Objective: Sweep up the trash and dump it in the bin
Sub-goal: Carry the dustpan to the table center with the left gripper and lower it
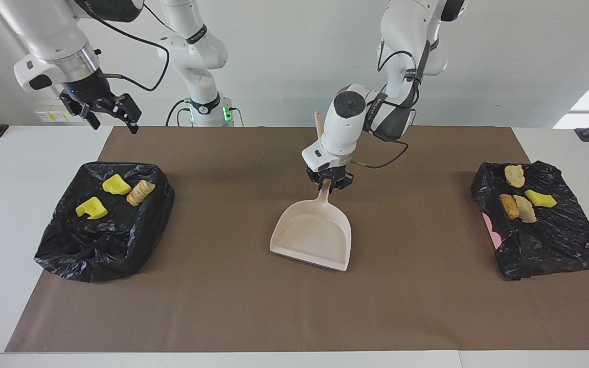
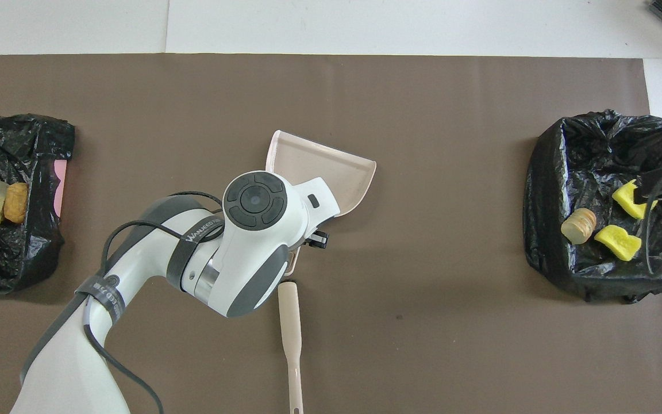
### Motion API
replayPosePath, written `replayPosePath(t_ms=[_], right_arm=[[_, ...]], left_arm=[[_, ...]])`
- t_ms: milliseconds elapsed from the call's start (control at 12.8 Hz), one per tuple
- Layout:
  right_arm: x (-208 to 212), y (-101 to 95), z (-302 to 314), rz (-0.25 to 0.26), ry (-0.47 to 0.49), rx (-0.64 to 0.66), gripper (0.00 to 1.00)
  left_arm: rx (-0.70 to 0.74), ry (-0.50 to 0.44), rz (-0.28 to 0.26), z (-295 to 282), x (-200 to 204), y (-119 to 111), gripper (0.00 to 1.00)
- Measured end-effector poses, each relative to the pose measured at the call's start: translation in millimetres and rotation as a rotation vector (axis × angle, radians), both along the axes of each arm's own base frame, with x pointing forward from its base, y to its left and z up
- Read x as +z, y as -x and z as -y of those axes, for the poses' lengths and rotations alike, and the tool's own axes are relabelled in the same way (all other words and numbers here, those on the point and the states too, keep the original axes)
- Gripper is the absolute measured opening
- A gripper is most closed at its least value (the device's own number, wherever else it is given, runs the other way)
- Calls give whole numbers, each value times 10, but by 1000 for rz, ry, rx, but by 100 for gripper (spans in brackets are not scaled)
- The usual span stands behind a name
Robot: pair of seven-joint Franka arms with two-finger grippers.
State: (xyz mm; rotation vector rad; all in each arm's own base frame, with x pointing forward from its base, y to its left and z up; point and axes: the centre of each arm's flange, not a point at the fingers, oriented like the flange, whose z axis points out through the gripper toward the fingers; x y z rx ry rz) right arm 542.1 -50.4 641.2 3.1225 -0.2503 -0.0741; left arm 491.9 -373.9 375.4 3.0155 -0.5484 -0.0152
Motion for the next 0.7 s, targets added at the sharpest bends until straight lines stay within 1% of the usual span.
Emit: replayPosePath(t_ms=[157,392,548,627,705], right_arm=[[0,0,0,0,0,0,100],[0,0,0,0,0,0,100],[0,0,0,0,0,0,100],[0,0,0,0,0,0,100],[0,0,0,0,0,0,100]], left_arm=[[2,9,13,-3,-59,11,32],[10,5,6,-21,-132,42,32],[74,16,4,-16,-136,39,32],[110,20,4,-13,-131,35,35],[136,24,6,-10,-125,30,35]])
